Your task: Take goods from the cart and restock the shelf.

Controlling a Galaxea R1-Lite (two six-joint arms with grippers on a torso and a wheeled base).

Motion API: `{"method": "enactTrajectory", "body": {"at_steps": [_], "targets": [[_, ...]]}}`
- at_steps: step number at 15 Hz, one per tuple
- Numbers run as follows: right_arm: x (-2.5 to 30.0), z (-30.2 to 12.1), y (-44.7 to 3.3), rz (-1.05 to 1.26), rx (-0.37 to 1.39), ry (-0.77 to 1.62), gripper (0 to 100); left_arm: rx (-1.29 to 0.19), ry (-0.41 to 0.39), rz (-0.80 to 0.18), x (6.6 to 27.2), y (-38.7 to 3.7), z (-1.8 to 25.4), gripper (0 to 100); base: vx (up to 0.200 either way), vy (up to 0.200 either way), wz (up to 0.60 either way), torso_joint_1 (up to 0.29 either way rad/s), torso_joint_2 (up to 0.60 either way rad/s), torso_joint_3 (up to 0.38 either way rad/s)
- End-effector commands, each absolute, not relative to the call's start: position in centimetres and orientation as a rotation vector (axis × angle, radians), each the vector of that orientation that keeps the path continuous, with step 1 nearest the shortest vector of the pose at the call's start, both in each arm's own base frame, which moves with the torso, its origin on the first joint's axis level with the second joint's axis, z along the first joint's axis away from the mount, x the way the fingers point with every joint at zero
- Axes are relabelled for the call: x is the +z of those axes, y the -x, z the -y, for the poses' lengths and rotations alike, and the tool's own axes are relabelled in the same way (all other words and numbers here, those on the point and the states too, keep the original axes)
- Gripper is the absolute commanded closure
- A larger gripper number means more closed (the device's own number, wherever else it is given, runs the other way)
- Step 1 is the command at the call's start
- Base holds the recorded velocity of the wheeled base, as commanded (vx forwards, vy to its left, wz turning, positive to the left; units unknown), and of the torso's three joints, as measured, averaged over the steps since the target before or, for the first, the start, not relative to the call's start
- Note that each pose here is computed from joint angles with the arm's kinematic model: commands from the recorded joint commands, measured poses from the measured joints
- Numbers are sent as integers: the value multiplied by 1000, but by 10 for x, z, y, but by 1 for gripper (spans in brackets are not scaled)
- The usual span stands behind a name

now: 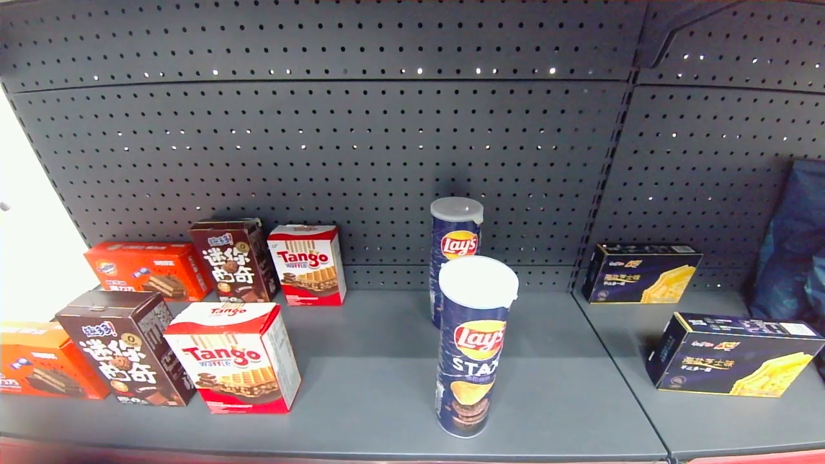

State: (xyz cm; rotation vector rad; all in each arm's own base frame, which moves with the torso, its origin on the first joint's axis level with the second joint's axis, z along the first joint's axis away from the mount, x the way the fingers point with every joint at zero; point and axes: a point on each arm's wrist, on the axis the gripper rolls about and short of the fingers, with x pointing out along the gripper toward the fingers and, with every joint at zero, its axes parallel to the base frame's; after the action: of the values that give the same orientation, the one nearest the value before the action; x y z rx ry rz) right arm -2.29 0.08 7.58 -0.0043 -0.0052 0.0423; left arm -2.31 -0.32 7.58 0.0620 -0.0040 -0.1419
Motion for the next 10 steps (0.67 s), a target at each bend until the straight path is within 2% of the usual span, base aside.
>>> {"method": "enactTrajectory", "body": {"at_steps": [1,3,5,10], "targets": [[76,-1,23,5,43,5,0,-140,-58,4,76,23,3,0,0,0,0,0,0,0],[76,-1,23,5,43,5,0,-141,-60,4,76,23,3,0,0,0,0,0,0,0],[76,-1,23,5,43,6,0,-140,-60,4,76,23,3,0,0,-200,0,10,0,2],[76,-1,23,5,43,6,0,-138,-58,4,76,23,3,0,0,0,0,0,0,0]]}}
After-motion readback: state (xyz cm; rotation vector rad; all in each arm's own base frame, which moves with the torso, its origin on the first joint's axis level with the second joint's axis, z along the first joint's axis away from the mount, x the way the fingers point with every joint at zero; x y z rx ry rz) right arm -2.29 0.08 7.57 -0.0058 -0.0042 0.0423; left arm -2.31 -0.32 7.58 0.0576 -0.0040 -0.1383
